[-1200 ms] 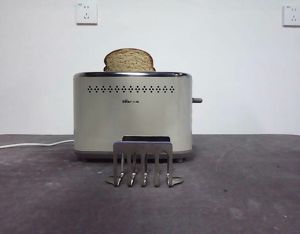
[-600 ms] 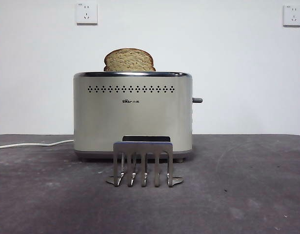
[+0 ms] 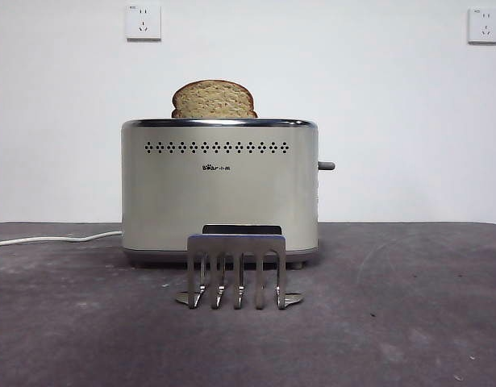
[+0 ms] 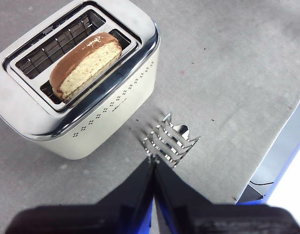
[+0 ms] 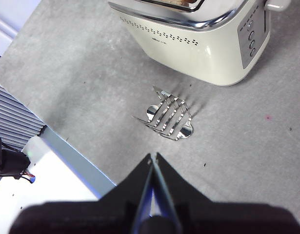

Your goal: Pick up a slice of bread from the rack,put the bread on the toaster,press the button

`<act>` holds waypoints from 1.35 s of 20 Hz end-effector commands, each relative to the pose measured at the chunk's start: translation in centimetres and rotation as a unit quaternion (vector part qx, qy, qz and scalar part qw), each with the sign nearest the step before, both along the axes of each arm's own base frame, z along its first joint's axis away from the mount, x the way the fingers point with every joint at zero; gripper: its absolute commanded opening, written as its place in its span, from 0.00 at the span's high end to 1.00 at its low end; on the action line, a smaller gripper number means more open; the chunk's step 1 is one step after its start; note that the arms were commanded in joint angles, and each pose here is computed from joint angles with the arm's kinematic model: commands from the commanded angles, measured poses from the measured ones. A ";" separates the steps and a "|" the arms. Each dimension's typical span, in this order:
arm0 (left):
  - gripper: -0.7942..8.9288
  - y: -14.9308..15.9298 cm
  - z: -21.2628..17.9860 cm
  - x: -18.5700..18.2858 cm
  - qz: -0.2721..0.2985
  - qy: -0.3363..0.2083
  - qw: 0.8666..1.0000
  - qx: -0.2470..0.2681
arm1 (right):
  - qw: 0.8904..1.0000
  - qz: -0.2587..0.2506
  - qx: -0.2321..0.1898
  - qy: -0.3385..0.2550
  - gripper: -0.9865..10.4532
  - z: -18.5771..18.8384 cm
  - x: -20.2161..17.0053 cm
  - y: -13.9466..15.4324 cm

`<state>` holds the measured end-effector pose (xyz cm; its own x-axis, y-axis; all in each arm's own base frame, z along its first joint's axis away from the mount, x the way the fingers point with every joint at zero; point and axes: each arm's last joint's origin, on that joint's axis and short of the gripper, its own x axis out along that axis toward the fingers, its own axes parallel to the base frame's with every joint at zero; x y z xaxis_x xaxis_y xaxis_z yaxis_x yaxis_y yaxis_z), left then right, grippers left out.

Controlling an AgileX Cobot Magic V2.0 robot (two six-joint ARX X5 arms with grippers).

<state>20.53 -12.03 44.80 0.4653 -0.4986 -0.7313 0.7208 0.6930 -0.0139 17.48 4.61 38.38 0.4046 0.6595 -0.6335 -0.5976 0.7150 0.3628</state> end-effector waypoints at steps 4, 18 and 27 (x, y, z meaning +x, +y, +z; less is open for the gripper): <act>0.92 1.0 1.3 0.1 0.019 -0.076 0.997 -0.013 | 1.000 0.002 -0.003 -0.003 0.91 -0.1 -0.1 0.0; 0.92 11.0 5.4 -10.8 0.202 -0.466 0.855 -0.103 | 1.000 0.002 -0.003 -0.003 0.91 -0.1 -0.1 0.0; 0.92 11.6 -11.1 -11.3 0.233 -0.430 0.868 -0.083 | 1.000 0.002 -0.003 -0.003 0.91 -0.1 -0.1 0.0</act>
<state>9.40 -0.49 34.06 0.9829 -0.1806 0.0354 0.1657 0.9521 0.2571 17.45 4.60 38.39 0.4057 0.6592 -0.6331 -0.5978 0.7154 0.3617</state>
